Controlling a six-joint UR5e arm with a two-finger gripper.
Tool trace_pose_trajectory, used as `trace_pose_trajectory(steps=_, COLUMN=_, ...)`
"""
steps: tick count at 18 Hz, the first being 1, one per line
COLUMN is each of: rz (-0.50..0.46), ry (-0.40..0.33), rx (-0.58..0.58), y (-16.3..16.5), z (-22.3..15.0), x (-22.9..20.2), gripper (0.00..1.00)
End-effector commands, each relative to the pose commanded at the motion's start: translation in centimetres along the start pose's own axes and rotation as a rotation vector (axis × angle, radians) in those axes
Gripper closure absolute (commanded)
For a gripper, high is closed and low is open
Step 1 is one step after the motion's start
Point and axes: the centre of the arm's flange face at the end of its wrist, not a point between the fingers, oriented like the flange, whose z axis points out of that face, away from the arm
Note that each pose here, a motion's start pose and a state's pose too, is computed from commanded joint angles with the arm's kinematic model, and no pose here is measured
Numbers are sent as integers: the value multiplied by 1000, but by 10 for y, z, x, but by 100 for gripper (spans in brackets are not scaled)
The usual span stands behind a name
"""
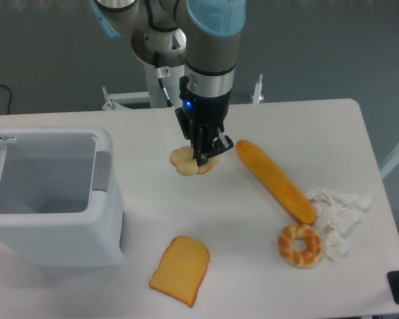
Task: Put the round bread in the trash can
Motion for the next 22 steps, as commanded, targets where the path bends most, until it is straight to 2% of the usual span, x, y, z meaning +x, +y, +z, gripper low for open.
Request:
trace_pose_trajectory(steps=7, rz=17, ry=0, rx=-1, y=-11, z=3, x=1, gripper=100)
trace_pose_trajectory(steps=12, rz=26, ry=24, rx=-7, y=-5, z=12, x=9, gripper=100)
trace_pose_trajectory(steps=22, rz=49, ry=3, rx=-51, y=-8, z=7, x=1, gripper=100)
